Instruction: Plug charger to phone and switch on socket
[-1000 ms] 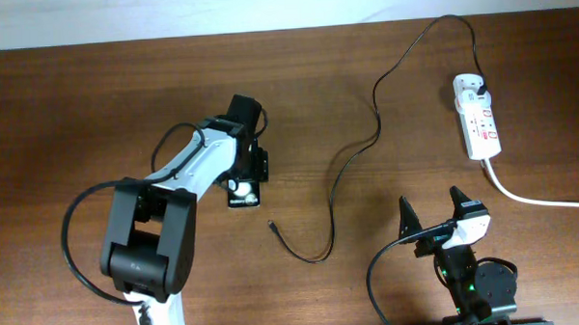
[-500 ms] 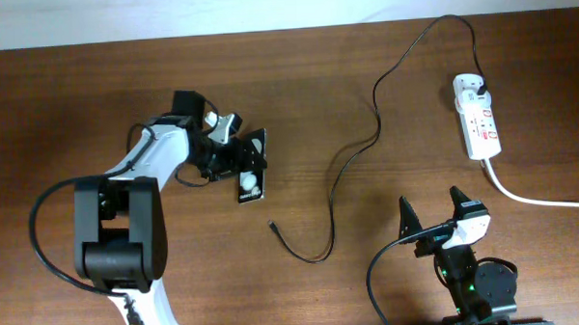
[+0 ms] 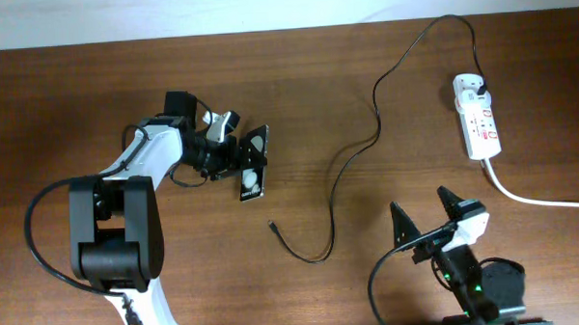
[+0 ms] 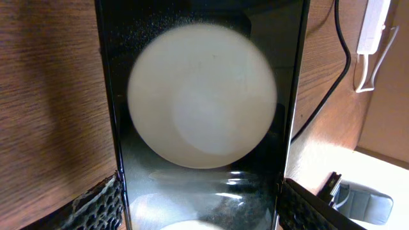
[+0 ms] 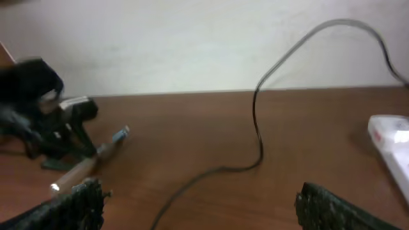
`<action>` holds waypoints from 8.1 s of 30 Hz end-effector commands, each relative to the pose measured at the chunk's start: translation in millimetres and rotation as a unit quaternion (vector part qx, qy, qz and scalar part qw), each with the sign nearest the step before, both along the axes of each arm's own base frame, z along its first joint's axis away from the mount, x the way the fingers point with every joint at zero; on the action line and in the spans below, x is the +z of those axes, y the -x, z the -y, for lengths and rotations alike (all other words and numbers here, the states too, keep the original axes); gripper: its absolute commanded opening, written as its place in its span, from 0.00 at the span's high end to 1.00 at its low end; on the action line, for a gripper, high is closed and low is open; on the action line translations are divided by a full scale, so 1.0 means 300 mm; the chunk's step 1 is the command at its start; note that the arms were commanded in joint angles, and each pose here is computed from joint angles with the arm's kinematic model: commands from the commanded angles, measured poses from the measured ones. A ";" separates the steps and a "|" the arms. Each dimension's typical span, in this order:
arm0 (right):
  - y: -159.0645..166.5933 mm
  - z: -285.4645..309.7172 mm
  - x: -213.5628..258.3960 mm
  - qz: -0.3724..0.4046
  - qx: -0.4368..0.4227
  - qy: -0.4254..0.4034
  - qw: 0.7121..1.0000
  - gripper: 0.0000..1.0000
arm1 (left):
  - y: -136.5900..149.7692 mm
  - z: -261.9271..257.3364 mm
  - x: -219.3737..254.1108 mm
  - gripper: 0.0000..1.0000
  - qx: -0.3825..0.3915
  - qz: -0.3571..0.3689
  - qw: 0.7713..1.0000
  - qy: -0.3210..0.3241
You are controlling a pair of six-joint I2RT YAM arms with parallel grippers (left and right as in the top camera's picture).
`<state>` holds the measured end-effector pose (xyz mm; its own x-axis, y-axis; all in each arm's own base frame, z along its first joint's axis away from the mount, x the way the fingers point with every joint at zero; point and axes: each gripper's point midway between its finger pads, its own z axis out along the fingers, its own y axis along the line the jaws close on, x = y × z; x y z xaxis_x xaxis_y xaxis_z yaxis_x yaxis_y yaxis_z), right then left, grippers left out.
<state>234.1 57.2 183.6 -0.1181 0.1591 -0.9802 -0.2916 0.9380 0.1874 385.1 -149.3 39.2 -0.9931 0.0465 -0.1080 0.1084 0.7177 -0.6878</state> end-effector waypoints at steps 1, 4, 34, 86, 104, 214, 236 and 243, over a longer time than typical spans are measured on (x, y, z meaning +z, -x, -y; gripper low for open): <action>0.010 0.018 0.202 -0.025 -0.016 -0.009 1.000 0.01 | 0.010 0.017 0.007 0.30 -0.011 0.002 1.000 0.023; -0.050 -0.003 0.326 -0.117 -0.001 -0.005 0.993 0.01 | 0.010 0.017 0.007 0.30 -0.011 0.002 1.000 0.022; -0.348 -0.557 -0.122 -0.552 0.154 -0.035 0.819 0.01 | 0.009 0.018 0.007 0.28 -0.011 0.003 1.000 0.023; -0.436 -0.956 -0.340 -0.538 0.235 -0.110 0.802 0.96 | -0.014 0.053 0.188 0.18 -0.032 0.053 0.978 0.200; -0.311 -0.996 0.036 -0.346 0.606 -0.150 0.700 0.96 | -0.015 -0.015 0.620 0.21 -0.087 0.235 0.896 0.366; -0.413 -0.549 -0.418 -0.579 0.267 -0.029 0.770 0.33 | 0.054 -0.133 -0.043 0.90 0.025 0.073 0.921 -0.381; -0.314 -0.580 -0.261 -0.532 0.276 0.078 0.797 0.44 | -0.045 -0.071 0.232 1.00 0.080 0.072 0.994 -0.012; -0.168 -0.747 -0.325 -0.514 0.263 0.213 0.788 0.42 | -0.067 -0.216 0.260 1.00 0.113 0.115 0.978 0.133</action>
